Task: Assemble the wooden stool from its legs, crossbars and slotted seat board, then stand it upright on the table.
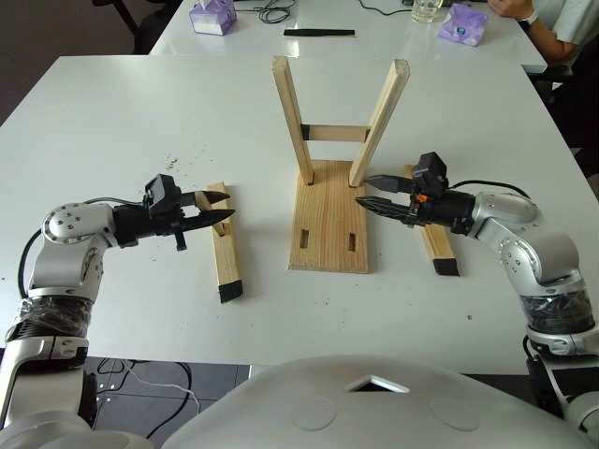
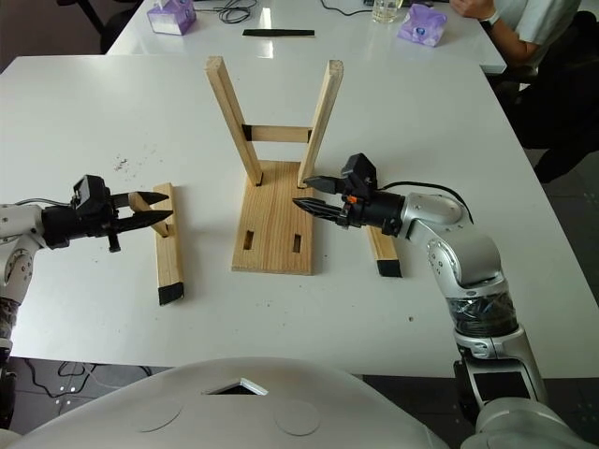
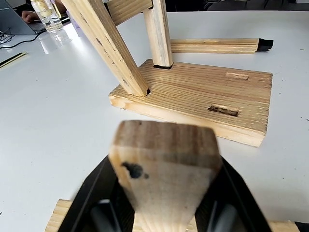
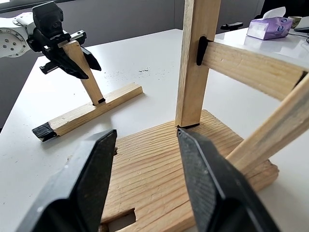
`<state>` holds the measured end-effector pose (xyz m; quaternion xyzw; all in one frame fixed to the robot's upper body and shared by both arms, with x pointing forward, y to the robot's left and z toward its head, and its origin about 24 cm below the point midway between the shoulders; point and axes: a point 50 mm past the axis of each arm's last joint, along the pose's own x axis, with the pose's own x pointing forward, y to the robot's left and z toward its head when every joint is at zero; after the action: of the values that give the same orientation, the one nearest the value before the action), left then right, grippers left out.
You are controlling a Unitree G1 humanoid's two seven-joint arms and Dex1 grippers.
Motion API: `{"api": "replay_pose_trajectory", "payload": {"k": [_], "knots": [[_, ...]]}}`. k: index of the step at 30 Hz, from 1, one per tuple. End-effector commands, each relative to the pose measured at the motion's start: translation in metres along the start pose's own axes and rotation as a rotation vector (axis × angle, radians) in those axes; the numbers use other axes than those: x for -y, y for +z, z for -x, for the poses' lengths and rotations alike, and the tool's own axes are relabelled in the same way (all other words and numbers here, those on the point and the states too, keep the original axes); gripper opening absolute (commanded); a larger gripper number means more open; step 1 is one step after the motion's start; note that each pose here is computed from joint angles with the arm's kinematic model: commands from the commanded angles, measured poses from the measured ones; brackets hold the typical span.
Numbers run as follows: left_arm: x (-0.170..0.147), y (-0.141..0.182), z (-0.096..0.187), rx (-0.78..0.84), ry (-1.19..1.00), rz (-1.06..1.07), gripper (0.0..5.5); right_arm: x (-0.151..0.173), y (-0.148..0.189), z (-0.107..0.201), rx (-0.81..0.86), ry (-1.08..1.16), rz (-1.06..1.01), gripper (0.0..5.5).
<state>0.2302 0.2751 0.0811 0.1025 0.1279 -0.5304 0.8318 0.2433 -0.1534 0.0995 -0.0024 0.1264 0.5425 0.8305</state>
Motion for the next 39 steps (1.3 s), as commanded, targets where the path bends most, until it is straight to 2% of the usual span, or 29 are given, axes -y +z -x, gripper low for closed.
{"api": "replay_pose_trajectory", "payload": {"k": [1, 6, 11, 12, 16, 21, 24, 28, 34, 39], "knots": [[0.032, -0.063, -0.006, -0.182, -0.044, 0.303, 1.31, 0.003, 0.005, -0.001, -0.005, 0.0, 0.029, 2.31], [0.039, -0.068, -0.005, -0.176, -0.019, 0.307, 1.31, 0.003, 0.006, 0.0, -0.01, 0.003, 0.036, 2.31], [0.039, -0.071, -0.005, -0.215, 0.075, 0.22, 1.31, 0.006, 0.007, 0.001, -0.013, -0.004, 0.045, 2.31], [0.041, -0.073, -0.003, -0.231, 0.072, 0.209, 1.67, 0.006, 0.007, 0.001, -0.013, -0.006, 0.047, 2.31], [0.046, -0.085, -0.001, -0.291, 0.078, 0.172, 2.22, 0.006, 0.006, 0.002, -0.016, -0.014, 0.049, 2.31], [0.041, -0.096, -0.006, -0.261, 0.2, 0.154, 3.0, 0.009, 0.006, 0.0, -0.018, -0.015, 0.056, 2.31], [0.028, -0.087, -0.012, -0.191, 0.28, 0.123, 3.0, 0.01, 0.006, 0.0, -0.02, -0.018, 0.06, 2.31], [0.004, -0.085, -0.014, -0.209, 0.391, 0.039, 3.0, 0.012, 0.005, -0.003, -0.025, -0.021, 0.068, 2.31], [-0.007, -0.052, -0.017, -0.056, 0.404, -0.024, 3.0, 0.013, 0.006, -0.003, -0.028, -0.016, 0.084, 2.31], [-0.011, 0.002, -0.011, 0.118, 0.398, -0.021, 3.0, 0.013, 0.007, -0.002, -0.007, -0.031, 0.082, 2.31]]}}
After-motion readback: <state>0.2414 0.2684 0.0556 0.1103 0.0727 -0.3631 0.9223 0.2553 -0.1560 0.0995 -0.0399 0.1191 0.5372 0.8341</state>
